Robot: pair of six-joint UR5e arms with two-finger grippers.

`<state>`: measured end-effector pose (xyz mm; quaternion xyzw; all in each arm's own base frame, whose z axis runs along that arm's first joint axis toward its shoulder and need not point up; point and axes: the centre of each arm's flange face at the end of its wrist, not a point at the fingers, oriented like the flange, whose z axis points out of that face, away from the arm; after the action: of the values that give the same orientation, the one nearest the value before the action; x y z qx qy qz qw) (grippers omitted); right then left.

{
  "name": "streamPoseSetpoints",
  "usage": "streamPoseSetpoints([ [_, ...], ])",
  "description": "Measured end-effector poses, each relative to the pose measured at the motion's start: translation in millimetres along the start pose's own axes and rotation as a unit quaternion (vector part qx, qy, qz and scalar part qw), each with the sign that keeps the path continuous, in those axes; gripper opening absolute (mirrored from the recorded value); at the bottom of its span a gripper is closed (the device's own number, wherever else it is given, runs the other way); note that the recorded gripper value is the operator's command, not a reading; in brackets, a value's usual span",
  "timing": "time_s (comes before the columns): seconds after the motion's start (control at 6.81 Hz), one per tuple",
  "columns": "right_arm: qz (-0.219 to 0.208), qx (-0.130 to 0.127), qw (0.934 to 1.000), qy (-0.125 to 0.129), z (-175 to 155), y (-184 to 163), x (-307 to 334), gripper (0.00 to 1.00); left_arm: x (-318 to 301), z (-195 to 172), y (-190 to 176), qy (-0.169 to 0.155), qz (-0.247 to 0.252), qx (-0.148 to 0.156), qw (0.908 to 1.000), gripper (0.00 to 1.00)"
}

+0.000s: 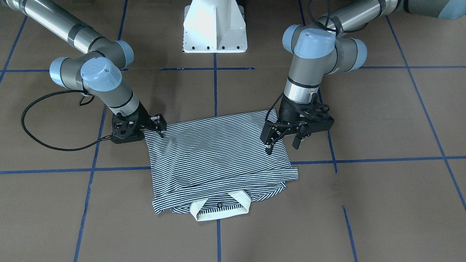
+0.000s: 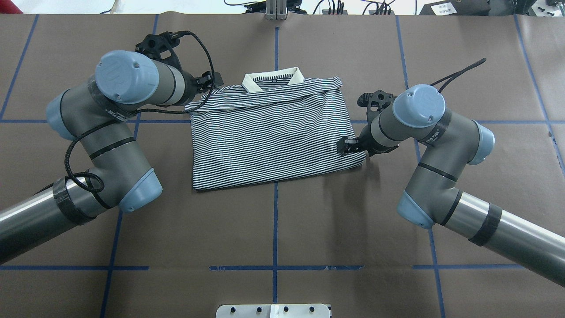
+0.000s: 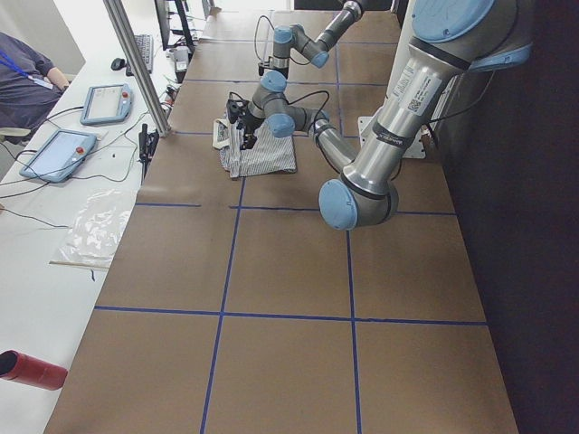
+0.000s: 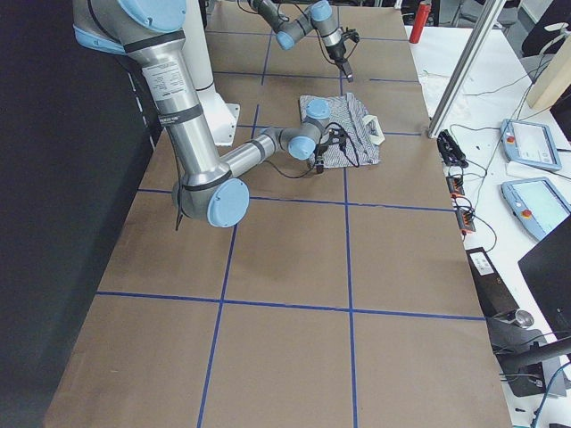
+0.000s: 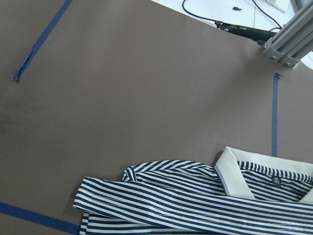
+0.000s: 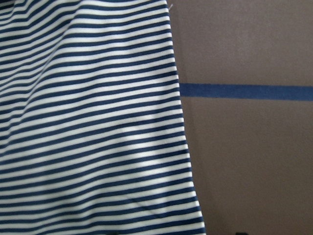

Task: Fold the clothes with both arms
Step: 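Drag the folded shirt sideways with the right gripper while the left arm withdraws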

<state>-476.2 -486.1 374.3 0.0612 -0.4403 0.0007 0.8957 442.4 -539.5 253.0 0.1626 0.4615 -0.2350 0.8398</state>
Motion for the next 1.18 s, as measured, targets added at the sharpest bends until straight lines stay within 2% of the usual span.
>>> streamPoseSetpoints([
  [0.44,0.0,-0.005,1.0,-0.001,-0.4,1.0,1.5,0.0,0.7,1.0,3.7,0.0,0.0,-0.002,1.0,1.0],
  [0.73,0.009,-0.024,0.9997,0.004,-14.1,9.2,3.6,0.0,5.0,-1.1,12.4,0.005,-0.008,-0.007,0.9999,1.0],
  [0.88,0.011,-0.034,0.9993,0.008,-25.2,28.7,14.9,0.0,9.5,-5.7,19.0,0.011,-0.01,-0.01,0.9998,1.0],
  [1.18,0.003,-0.065,0.9978,0.012,-47.1,104.7,50.8,0.0,19.2,-17.6,36.2,0.019,-0.012,-0.02,0.9995,1.0],
])
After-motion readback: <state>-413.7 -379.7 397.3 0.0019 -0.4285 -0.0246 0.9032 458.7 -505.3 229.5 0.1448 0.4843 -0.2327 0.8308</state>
